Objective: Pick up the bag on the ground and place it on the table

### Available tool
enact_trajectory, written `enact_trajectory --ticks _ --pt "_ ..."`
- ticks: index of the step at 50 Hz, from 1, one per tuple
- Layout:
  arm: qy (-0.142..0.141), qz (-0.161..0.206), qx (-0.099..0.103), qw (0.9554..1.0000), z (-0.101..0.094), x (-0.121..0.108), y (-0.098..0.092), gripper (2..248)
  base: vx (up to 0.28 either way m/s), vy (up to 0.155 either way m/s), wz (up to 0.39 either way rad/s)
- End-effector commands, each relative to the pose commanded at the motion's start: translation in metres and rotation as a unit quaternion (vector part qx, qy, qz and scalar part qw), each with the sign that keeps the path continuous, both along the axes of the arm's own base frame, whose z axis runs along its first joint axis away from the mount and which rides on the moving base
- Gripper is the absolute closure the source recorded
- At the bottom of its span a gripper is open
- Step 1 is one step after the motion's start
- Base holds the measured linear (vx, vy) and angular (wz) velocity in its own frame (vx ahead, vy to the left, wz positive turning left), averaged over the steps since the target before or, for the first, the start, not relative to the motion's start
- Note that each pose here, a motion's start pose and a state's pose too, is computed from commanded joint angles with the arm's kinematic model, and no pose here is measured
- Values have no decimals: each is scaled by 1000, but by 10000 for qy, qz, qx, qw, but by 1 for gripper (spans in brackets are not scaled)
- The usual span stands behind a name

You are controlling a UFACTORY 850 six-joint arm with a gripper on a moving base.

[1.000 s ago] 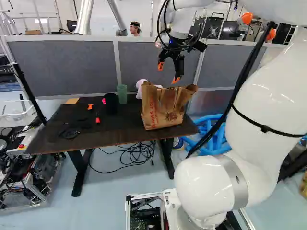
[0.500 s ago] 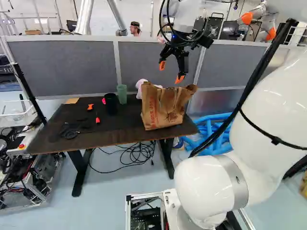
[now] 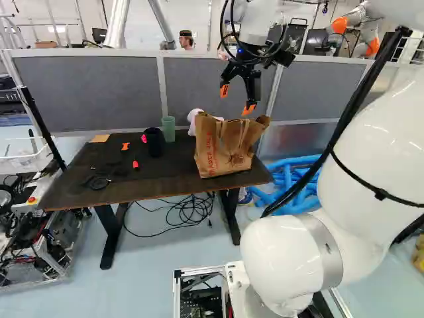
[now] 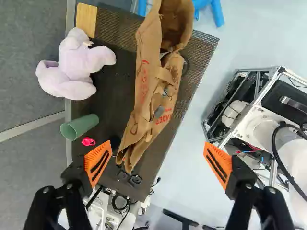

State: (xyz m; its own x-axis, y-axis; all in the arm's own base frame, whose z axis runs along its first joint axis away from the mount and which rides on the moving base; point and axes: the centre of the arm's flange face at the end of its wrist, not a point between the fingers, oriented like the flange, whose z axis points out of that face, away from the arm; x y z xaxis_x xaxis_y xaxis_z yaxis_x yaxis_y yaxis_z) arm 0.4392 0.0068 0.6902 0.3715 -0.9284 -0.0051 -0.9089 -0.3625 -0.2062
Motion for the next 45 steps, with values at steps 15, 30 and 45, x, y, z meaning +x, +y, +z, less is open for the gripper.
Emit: enact_trajectory --ticks 15,30,45 --pt "0 0 0 10000 0 0 0 3 -167 -5 1" --pt "0 0 0 10000 0 0 0 3 -176 -3 1" --pt "0 0 0 10000 0 0 0 3 -176 -5 2"
